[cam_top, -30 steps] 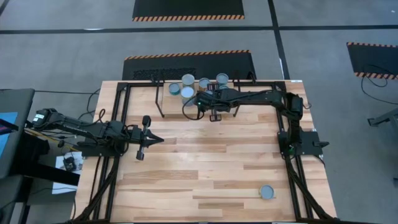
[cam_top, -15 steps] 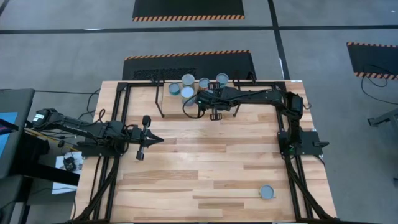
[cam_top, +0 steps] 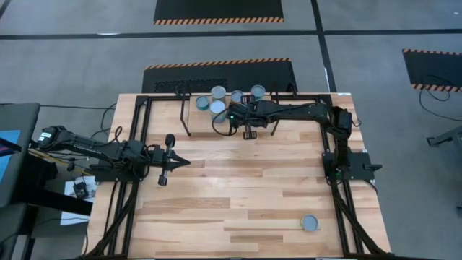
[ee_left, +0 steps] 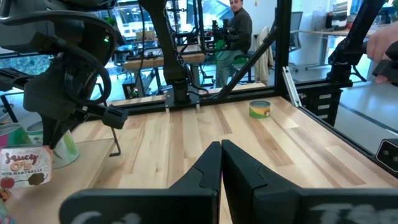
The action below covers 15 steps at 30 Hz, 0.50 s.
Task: Pick and place cans onto a shelf
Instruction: Put the canned meatballs on the shelf
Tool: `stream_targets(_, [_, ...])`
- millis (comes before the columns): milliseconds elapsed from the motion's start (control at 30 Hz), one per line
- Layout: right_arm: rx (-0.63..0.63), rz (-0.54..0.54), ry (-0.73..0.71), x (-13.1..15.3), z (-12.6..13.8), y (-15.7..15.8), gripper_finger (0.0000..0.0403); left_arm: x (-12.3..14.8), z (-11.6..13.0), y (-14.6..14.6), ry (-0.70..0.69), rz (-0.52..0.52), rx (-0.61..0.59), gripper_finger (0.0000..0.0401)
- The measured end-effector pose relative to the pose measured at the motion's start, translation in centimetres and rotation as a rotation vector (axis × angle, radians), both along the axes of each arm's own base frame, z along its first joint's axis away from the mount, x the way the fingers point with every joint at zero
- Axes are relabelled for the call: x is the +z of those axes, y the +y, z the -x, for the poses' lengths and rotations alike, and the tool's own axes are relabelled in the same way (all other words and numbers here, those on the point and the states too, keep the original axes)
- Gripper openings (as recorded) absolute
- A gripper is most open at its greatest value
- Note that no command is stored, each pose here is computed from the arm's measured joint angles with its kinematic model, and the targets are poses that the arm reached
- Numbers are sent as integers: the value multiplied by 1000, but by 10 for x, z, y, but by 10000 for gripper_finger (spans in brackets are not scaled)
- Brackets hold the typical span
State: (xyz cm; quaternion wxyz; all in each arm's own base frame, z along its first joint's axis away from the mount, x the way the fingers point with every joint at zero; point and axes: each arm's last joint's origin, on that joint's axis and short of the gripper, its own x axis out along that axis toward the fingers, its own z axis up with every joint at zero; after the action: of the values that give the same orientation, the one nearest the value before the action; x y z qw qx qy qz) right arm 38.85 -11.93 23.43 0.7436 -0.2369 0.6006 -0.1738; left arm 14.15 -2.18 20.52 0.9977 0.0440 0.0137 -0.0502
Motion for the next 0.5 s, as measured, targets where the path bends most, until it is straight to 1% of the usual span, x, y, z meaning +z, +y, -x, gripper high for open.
stream_targets(200, [10,-2,5,0,0,0,18,0,0,0,0,2,0,2])
stream_targets(500, [5,-3,1,0,0,-2,60,0,0,0,0,3,0,2])
